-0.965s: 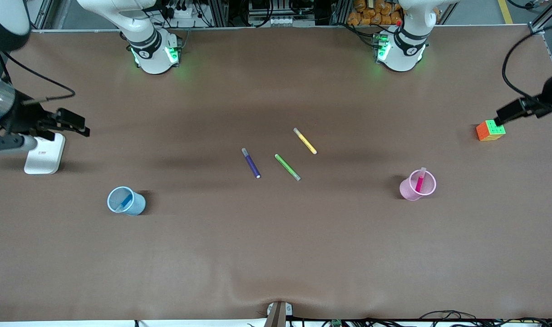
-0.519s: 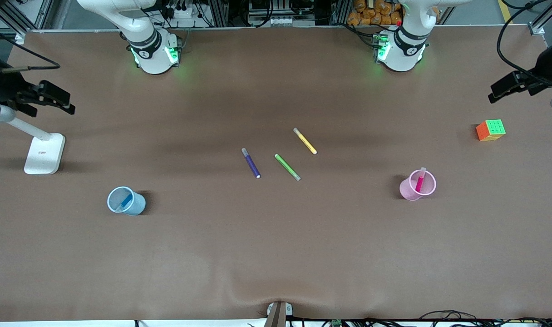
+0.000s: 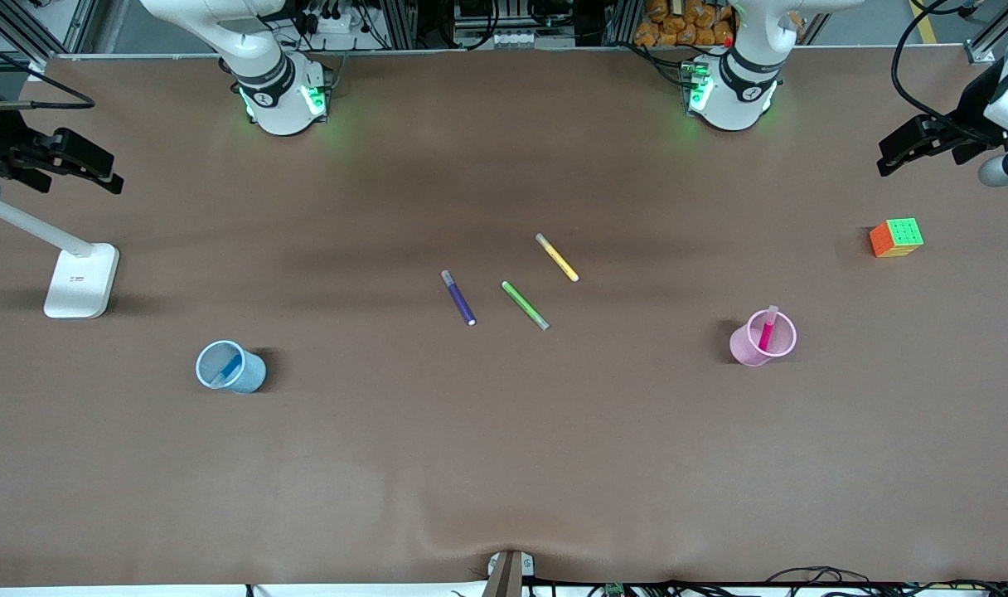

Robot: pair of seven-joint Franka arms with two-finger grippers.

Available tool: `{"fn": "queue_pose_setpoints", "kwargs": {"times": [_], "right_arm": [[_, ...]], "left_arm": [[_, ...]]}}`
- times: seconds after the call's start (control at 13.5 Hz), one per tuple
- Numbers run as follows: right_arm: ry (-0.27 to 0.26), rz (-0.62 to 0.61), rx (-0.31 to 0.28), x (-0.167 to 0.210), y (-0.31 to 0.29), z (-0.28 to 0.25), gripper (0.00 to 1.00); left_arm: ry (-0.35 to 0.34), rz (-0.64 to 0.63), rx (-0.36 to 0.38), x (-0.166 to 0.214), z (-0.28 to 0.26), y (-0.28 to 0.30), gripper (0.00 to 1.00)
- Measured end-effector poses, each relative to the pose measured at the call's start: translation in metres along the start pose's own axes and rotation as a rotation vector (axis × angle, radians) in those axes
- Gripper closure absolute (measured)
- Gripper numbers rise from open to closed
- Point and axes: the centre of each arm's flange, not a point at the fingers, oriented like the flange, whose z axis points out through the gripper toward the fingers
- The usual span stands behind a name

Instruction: Place pink and blue markers in matching cups

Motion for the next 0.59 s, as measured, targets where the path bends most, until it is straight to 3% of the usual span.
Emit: {"fn": "queue_pose_setpoints", "kwargs": {"times": [0.59], "right_arm": [[-0.013,0.005,-0.001,0.0005,0.0002,0.0028,0.00]], "left_arm": [[0.023,0.086,-0.021,-0.0091,-0.0082,0.0035,0.00]]}}
